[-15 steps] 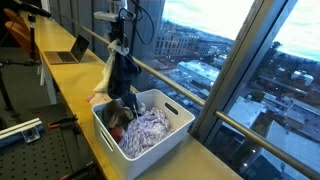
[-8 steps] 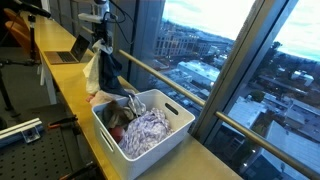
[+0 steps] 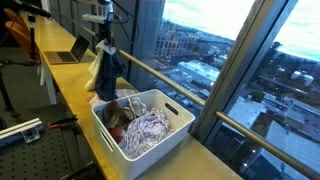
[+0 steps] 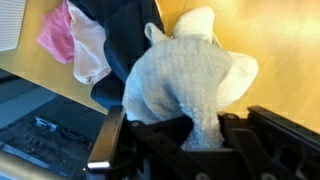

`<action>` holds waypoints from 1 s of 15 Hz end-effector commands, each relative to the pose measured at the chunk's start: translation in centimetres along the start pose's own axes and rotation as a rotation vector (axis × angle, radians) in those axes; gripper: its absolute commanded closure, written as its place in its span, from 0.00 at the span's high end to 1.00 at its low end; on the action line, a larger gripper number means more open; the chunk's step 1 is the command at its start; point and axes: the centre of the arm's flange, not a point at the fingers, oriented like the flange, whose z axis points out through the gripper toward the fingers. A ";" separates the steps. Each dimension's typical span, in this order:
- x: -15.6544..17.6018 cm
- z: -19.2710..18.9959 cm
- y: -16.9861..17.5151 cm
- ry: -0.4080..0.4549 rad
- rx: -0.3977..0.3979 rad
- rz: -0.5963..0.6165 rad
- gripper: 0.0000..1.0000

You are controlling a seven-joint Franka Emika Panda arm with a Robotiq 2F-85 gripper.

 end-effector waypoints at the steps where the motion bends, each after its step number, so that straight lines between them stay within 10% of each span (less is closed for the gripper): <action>1: 0.1 -0.8 4.6 -0.002 -0.013 0.044 0.00; 7: -1.6 2.6 15.4 -0.044 -0.013 0.182 0.00; 15: -2.8 6.1 17.5 -0.098 -0.002 0.214 0.00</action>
